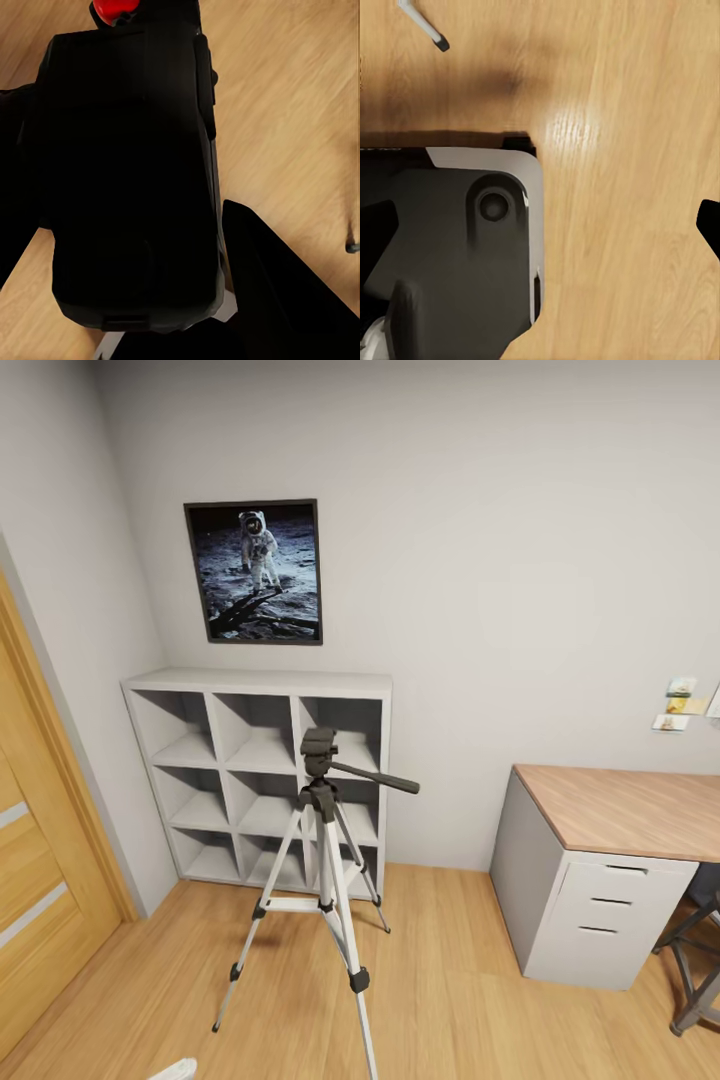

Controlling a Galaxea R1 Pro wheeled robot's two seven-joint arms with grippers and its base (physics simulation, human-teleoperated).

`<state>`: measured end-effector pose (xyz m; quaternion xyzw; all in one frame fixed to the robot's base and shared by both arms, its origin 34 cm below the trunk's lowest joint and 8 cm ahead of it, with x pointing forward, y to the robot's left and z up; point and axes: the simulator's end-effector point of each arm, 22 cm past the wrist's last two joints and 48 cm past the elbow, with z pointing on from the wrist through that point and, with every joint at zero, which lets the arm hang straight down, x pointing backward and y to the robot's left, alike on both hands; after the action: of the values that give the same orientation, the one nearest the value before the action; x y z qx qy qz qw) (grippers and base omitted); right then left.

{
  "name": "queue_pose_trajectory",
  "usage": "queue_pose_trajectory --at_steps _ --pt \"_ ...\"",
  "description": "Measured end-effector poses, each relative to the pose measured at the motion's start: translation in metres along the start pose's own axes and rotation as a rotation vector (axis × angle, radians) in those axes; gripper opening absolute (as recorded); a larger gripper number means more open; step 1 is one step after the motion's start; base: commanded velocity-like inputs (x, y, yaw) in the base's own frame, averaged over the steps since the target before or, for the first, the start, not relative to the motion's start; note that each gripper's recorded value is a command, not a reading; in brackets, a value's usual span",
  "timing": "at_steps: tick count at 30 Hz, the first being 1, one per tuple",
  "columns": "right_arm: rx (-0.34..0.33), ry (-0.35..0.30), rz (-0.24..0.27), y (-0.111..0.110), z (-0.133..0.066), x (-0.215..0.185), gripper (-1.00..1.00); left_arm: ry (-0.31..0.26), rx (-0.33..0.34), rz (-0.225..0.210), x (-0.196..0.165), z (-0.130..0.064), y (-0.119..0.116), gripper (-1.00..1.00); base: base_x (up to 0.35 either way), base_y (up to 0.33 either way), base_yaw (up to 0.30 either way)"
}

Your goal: Attach the digital camera to the camera tripod in the bedroom.

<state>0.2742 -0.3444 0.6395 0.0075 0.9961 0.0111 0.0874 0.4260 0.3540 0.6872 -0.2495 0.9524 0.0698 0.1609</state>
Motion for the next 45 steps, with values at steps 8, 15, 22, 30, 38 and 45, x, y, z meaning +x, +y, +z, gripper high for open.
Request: queue_pose_trajectory --at_steps 8,15,22,30,38,45 --pt "-0.003 -0.002 0.000 0.0024 0.0003 -0.0004 1.00 -0.001 0.002 0.001 -0.0001 0.0000 0.0004 -1.00 0.302 0.100 0.000" --pt "-0.006 -0.002 -0.001 0.0046 0.0007 -0.0005 1.00 -0.002 0.002 0.003 -0.0003 0.0002 -0.0001 -1.00 0.151 0.067 0.000" --pt "-0.005 -0.001 -0.001 0.0041 0.0007 -0.0005 1.00 -0.002 0.000 0.003 -0.0004 0.0002 -0.0002 -1.00 0.009 0.004 0.000" --pt "-0.004 0.002 0.001 0.0044 0.0008 0.0003 1.00 -0.002 -0.001 0.005 -0.0002 0.0003 0.0002 -1.00 0.000 0.000 0.000" --pt "0.007 0.000 0.001 0.0009 0.0009 0.0003 1.00 -0.001 -0.002 0.005 0.0001 0.0007 0.0002 -1.00 0.000 0.000 0.000" --pt "0.008 0.011 0.001 0.0010 0.0019 0.0043 1.00 0.009 -0.007 0.007 0.0041 0.0029 0.0018 -1.00 0.000 0.000 0.000"
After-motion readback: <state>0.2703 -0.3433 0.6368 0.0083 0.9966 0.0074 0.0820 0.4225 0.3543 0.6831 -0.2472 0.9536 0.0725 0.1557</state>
